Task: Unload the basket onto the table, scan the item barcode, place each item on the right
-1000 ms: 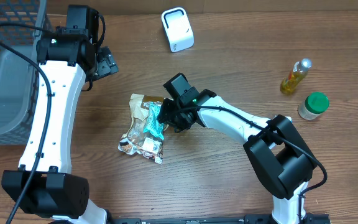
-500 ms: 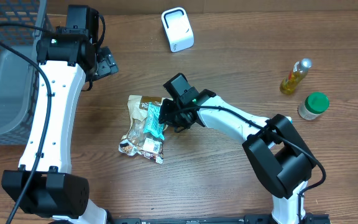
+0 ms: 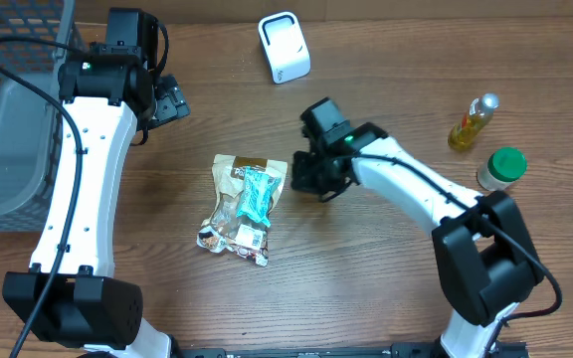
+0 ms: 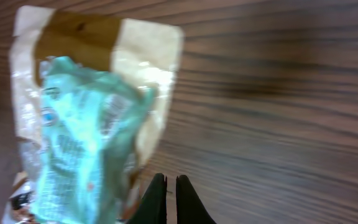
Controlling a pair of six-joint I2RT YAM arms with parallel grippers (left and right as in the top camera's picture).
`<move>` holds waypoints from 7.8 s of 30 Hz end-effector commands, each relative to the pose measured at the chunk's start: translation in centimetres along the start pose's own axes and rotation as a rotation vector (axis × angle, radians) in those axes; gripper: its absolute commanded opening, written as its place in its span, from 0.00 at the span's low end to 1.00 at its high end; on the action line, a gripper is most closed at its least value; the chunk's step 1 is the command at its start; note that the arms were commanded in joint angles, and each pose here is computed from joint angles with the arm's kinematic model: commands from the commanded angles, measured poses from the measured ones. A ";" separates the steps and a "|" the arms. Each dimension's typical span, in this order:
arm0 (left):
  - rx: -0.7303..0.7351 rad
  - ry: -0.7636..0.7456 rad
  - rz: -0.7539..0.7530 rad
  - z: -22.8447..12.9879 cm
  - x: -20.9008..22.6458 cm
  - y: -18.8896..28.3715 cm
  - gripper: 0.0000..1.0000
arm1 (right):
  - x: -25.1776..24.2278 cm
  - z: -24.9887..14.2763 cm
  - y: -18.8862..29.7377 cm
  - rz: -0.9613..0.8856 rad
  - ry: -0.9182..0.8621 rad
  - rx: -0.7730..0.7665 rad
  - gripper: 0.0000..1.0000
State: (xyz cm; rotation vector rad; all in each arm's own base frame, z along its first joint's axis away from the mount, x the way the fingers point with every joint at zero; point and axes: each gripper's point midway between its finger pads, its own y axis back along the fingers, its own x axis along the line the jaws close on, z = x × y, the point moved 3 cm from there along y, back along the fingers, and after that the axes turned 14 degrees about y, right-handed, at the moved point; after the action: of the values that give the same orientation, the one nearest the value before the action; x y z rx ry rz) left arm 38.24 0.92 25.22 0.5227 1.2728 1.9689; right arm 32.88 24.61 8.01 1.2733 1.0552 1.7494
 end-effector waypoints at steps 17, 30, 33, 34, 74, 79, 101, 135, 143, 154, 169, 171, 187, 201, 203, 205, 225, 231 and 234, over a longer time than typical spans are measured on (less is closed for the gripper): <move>-0.032 -0.021 -0.018 0.3 -0.3 1.1 1.00 | 4.9 -0.7 -1.6 0.172 -0.132 0.045 0.54; -0.032 -0.021 -0.017 0.3 -0.3 1.1 1.00 | 5.2 -1.9 -6.8 0.121 -0.187 0.091 0.04; -0.032 -0.021 -0.018 0.3 -0.3 1.1 1.00 | 5.6 -0.8 -5.2 0.146 -0.177 0.054 0.04; -0.032 -0.021 -0.018 0.3 -0.3 1.1 1.00 | 5.9 -0.5 -4.6 0.160 -0.159 0.041 0.04; -0.032 -0.021 -0.018 0.3 -0.3 1.1 0.99 | 4.0 -0.7 -2.1 0.073 -0.114 -0.059 0.50; -0.032 -0.021 -0.018 0.3 -0.3 1.1 1.00 | 3.4 -0.6 -4.8 0.068 -0.120 -0.045 0.46; -0.032 -0.021 -0.018 0.3 -0.3 1.1 0.99 | 5.6 2.8 0.0 0.244 -0.004 -0.155 0.04; -0.032 -0.021 -0.018 0.3 -0.3 1.1 0.99 | -7.3 -1.8 1.0 -0.232 0.088 0.065 0.37; -0.032 -0.021 -0.018 0.3 -0.3 1.1 1.00 | -6.5 0.5 3.0 -0.247 0.094 0.013 0.69; -0.032 -0.021 -0.018 0.3 -0.3 1.1 1.00 | -4.9 1.5 7.8 -0.283 0.088 0.051 0.88; -0.032 -0.021 -0.018 0.3 -0.3 1.1 1.00 | -2.1 -1.8 4.6 0.022 0.128 0.165 0.04; -0.032 -0.021 -0.018 0.3 -0.3 1.1 1.00 | -1.9 -2.1 4.2 0.058 0.147 0.169 0.04; -0.032 -0.021 -0.018 0.3 -0.3 1.1 1.00 | -4.2 -4.3 1.8 0.204 0.125 0.180 0.04; -0.032 -0.021 -0.018 0.3 -0.3 1.1 1.00 | -7.1 -8.2 -3.0 0.306 -0.091 0.211 0.04; -0.032 -0.021 -0.018 0.3 -0.3 1.1 1.00 | -7.4 -7.9 -2.9 0.299 -0.121 0.208 0.04; -0.032 -0.021 -0.018 0.3 -0.3 1.1 0.99 | -7.2 -7.6 -2.7 0.298 -0.138 0.207 0.04; -0.032 -0.021 -0.018 0.3 -0.3 1.1 1.00 | -3.8 0.9 3.8 0.315 0.077 0.065 0.04; -0.032 -0.021 -0.018 0.3 -0.3 1.1 1.00 | -4.8 0.8 1.2 0.317 0.047 0.104 0.04; -0.032 -0.021 -0.018 0.3 -0.3 1.1 1.00 | -5.4 0.4 -0.4 0.315 0.030 0.136 0.04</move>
State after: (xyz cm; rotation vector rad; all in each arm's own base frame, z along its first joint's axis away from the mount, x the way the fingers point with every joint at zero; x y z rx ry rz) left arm 38.24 0.93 25.22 0.5225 1.2729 1.9692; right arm 34.72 19.84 7.75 1.5387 1.0151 1.9832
